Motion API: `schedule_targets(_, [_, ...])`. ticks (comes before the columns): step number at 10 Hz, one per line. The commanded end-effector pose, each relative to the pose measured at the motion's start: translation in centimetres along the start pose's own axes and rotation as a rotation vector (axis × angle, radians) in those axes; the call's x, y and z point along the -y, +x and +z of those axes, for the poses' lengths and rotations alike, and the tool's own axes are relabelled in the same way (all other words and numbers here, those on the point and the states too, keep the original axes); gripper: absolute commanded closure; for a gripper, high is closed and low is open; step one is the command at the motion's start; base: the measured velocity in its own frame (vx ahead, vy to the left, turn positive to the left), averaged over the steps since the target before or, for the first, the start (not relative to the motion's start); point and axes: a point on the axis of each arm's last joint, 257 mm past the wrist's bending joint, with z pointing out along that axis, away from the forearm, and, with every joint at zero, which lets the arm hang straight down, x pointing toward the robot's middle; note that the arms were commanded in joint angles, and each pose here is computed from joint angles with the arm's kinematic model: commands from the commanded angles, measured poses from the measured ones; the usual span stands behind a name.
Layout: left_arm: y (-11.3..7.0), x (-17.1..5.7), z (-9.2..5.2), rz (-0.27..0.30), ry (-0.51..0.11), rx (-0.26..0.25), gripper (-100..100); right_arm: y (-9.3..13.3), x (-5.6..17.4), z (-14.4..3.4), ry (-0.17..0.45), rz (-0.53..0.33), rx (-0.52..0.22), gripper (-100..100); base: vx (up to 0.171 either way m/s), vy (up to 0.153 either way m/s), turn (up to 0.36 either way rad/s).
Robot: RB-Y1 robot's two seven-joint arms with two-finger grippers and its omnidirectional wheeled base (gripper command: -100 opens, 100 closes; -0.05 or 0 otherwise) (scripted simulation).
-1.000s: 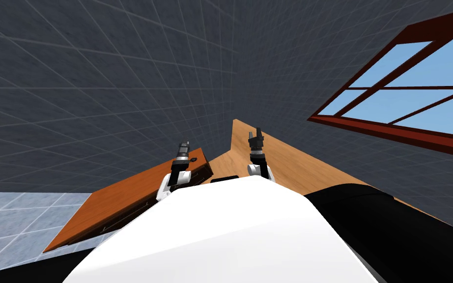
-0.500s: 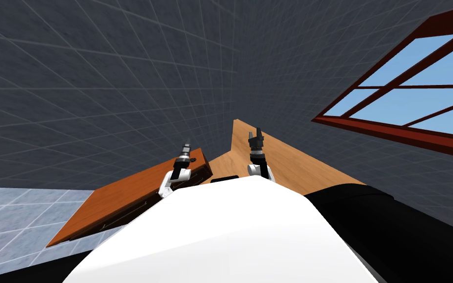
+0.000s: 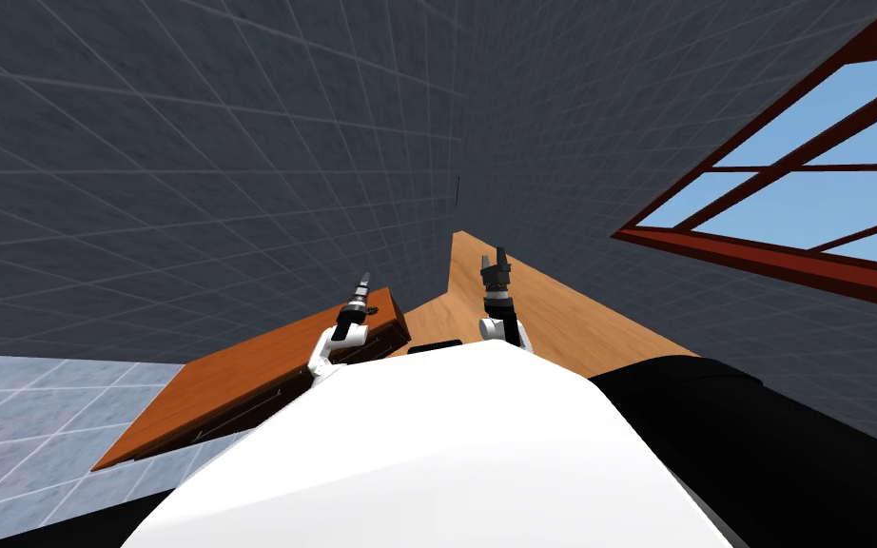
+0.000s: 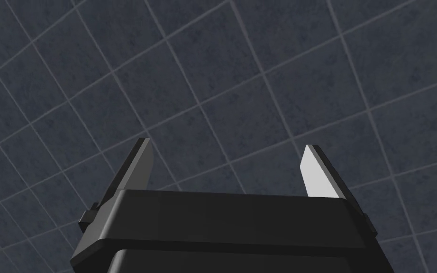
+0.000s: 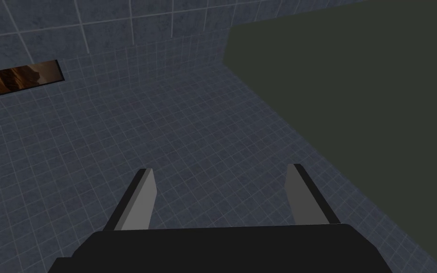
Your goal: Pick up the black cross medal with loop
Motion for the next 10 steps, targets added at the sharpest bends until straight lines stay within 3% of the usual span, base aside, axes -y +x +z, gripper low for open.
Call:
schedule_targets(1, [-0.3, -2.5, 0.8, 0.016, -0.068, -0.009, -100, 0.0, 0.0, 0.0, 0.0, 0.0, 0.0, 0, 0.062, -0.063, 0.075])
schedule_targets(3, [0.1, -3.9, 0.6, 0.016, -0.096, -0.017, -100, 0.0, 0.0, 0.0, 0.0, 0.0, 0.0, 0, 0.039, -0.034, 0.022])
schedule_targets(6, [-0.8, -8.2, 1.7, 0.039, -0.218, -0.029, -100, 0.0, 0.0, 0.0, 0.0, 0.0, 0.0, 0, 0.04, -0.038, 0.062])
schedule_targets(9, [-0.8, -12.7, 1.5, 0.047, -0.337, -0.046, -100, 0.0, 0.0, 0.0, 0.0, 0.0, 0.0, 0, 0.054, -0.041, 0.05])
schedule_targets(10, [-1.7, -14.0, 2.0, 0.053, -0.378, -0.043, -100, 0.0, 0.0, 0.0, 0.0, 0.0, 0.0, 0, 0.061, -0.037, 0.069])
